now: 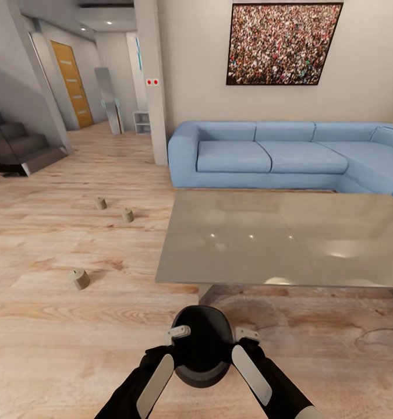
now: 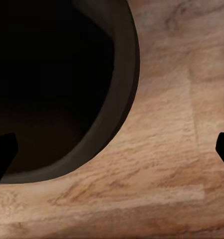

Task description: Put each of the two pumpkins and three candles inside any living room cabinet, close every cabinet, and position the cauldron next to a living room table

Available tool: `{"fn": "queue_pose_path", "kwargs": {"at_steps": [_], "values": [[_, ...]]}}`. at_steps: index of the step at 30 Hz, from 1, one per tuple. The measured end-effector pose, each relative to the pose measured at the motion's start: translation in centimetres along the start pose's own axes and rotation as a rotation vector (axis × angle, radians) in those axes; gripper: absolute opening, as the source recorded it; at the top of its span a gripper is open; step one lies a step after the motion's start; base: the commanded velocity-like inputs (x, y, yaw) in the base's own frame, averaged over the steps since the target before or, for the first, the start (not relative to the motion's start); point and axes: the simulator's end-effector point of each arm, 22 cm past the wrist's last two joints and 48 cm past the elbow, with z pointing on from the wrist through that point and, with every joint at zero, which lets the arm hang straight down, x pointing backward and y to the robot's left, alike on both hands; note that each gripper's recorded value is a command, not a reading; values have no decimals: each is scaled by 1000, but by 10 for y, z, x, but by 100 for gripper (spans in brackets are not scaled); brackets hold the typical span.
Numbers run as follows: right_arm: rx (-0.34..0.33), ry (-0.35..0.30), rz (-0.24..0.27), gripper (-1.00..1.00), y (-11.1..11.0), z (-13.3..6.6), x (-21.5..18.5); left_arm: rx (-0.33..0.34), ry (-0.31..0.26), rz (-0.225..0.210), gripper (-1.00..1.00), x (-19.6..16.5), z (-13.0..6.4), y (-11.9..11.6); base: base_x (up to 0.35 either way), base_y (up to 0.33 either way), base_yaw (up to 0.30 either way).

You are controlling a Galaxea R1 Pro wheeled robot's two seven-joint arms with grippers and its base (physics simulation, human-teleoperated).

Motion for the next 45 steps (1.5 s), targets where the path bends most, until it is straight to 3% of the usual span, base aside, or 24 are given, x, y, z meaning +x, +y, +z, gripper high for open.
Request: {"fn": "queue_pose_path", "kwargs": {"at_steps": [30, 45], "values": [[1, 1, 0, 100, 9, -57, -35, -4, 0, -4, 100, -38, -53, -16, -88, 0, 0], [1, 2, 0, 100, 12, -85, -50, -4, 1, -4, 100, -55, -79, -24, -320, 0, 0]]}}
